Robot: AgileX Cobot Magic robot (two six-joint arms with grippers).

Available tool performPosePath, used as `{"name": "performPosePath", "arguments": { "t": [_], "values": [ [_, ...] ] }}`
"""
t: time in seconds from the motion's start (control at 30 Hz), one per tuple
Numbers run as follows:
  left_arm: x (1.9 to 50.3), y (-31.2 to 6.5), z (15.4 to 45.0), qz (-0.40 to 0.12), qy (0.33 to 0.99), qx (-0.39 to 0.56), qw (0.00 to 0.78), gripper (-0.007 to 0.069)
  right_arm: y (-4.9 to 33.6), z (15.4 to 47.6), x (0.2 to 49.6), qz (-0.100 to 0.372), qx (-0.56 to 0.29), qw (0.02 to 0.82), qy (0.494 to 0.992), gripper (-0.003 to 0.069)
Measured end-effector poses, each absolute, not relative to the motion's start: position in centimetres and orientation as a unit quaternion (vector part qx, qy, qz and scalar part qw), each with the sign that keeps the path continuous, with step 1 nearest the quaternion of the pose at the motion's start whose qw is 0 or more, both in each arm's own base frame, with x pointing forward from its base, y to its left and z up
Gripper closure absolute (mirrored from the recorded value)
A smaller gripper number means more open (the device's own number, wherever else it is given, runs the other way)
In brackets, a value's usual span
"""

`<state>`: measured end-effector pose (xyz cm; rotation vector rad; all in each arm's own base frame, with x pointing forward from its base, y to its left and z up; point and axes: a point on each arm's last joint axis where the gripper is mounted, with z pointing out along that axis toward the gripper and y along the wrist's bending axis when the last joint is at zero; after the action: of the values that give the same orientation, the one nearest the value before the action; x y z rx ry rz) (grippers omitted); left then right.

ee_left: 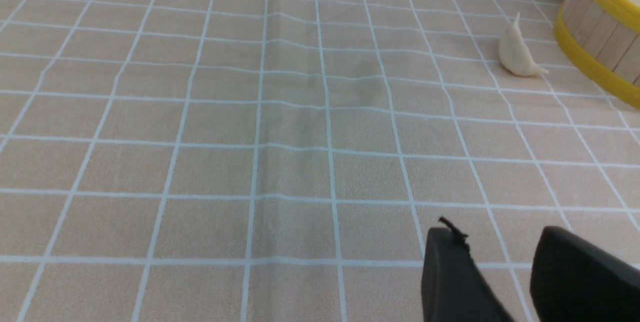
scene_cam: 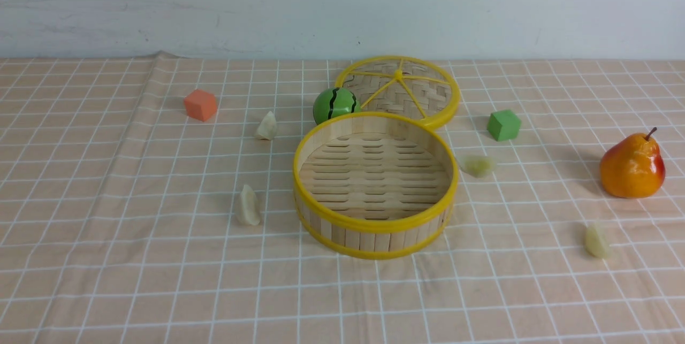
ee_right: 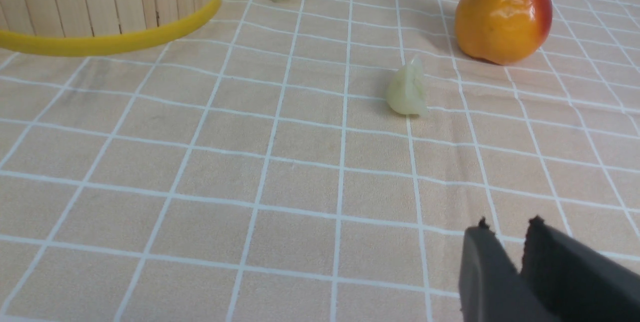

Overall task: Put the dumplings into the steamer on the table with the brown tablecloth.
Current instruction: 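Reach for and grasp a dumpling on the table with the left gripper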

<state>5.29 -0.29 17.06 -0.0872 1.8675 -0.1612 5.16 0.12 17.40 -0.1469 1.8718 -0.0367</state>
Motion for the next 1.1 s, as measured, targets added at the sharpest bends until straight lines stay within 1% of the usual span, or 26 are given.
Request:
{"name": "performPosePath", "arguments": {
  "t": [0.07,0.13,0.2,0.27,0.3,0.33,0.37,0.4,0.47,0.57,0.63,0.67,0.7,0.77,0.8,0.83,0.87,0.9,0.93,0.97,1.0,1.03,1.07,1.1],
  "values": [
    [5.4,-0.3,17.3,-0.071,0.794,-0.037,0.602,0.0387,0.1,17.5,5.2,-0.025,-0.069,0.594,0.801,0.0533],
    [5.6,-0.4,18.2,-0.079,0.762,-0.033,0.642,0.0387,-0.1,17.7,5.4,-0.052,-0.089,0.614,0.783,0.0533],
    [5.6,-0.4,18.8,-0.084,0.740,-0.030,0.667,0.0387,-0.1,18.1,5.5,-0.063,-0.099,0.631,0.767,0.0531],
    [5.6,-0.5,20.4,-0.094,0.680,-0.023,0.727,0.0387,0.2,19.5,5.6,-0.079,-0.124,0.691,0.708,0.0529],
    [5.6,-0.5,20.5,-0.095,0.675,-0.022,0.732,0.0387,0.3,19.7,5.6,-0.080,-0.126,0.696,0.702,0.0529],
    [5.5,-0.6,21.7,-0.103,0.627,-0.017,0.772,0.0387,0.6,20.8,5.6,-0.084,-0.143,0.739,0.653,0.0526],
    [5.4,-0.6,21.8,-0.104,0.622,-0.017,0.776,0.0387,0.6,20.9,5.5,-0.084,-0.145,0.743,0.648,0.0526],
    [5.2,-0.7,22.7,-0.110,0.580,-0.012,0.807,0.0387,1.0,21.9,5.3,-0.082,-0.157,0.780,0.601,0.0524],
    [4.7,-0.7,23.7,-0.117,0.532,-0.007,0.838,0.0387,1.5,23.2,4.8,-0.073,-0.168,0.823,0.537,0.0522],
    [4.1,-0.7,24.8,-0.135,0.471,-0.007,0.872,0.0387,2.0,24.7,3.9,-0.037,-0.168,0.874,0.454,0.0519],
    [3.7,-0.7,25.4,-0.168,0.435,-0.017,0.884,0.0387,2.2,25.2,3.5,-0.011,-0.162,0.890,0.425,0.0516],
    [3.5,-0.7,25.5,-0.186,0.425,-0.024,0.886,0.0388,2.3,25.3,3.4,0.003,-0.157,0.894,0.419,0.0515],
    [3.5,-0.7,25.6,-0.196,0.422,-0.028,0.885,0.0389,2.3,25.3,3.4,0.003,-0.157,0.894,0.419,0.0515],
    [3.4,-0.7,25.9,-0.250,0.412,-0.052,0.875,0.0401,2.2,25.4,3.3,0.029,-0.141,0.896,0.420,0.0512],
    [3.2,-0.7,27.1,-0.298,0.414,-0.076,0.857,0.0436,2.0,25.4,3.3,0.051,-0.120,0.897,0.423,0.0511],
    [3.2,-0.7,27.5,-0.306,0.422,-0.082,0.849,0.0459,1.9,25.6,3.3,0.061,-0.108,0.898,0.422,0.0512],
    [2.7,-0.7,29.3,-0.317,0.425,-0.085,0.844,0.0501,1.7,26.2,3.2,0.075,-0.087,0.902,0.417,0.0512],
    [2.6,-0.8,30.0,-0.311,0.435,-0.082,0.841,0.0533,1.5,26.6,3.0,0.083,-0.074,0.905,0.411,0.0512],
    [2.5,-0.8,30.5,-0.307,0.438,-0.079,0.841,0.0549,1.4,27.0,3.0,0.087,-0.067,0.906,0.408,0.0512],
    [2.4,-0.8,33.1,-0.282,0.456,-0.067,0.841,0.0614,1.0,28.8,2.5,0.103,-0.041,0.916,0.387,0.0512],
    [2.4,-0.8,33.4,-0.283,0.454,-0.067,0.842,0.0621,1.0,29.1,2.5,0.105,-0.037,0.916,0.385,0.0512],
    [2.6,-0.9,34.7,-0.264,0.469,-0.061,0.841,0.0639,0.8,30.1,2.4,0.115,-0.022,0.919,0.375,0.0512],
    [3.4,-0.9,36.3,-0.232,0.494,-0.050,0.837,0.0639,0.6,31.5,2.4,0.127,-0.005,0.921,0.368,0.0512],
    [4.2,-0.9,37.2,-0.211,0.514,-0.045,0.830,0.0638,0.5,32.4,2.5,0.132,0.004,0.920,0.368,0.0519]
  ]
}}
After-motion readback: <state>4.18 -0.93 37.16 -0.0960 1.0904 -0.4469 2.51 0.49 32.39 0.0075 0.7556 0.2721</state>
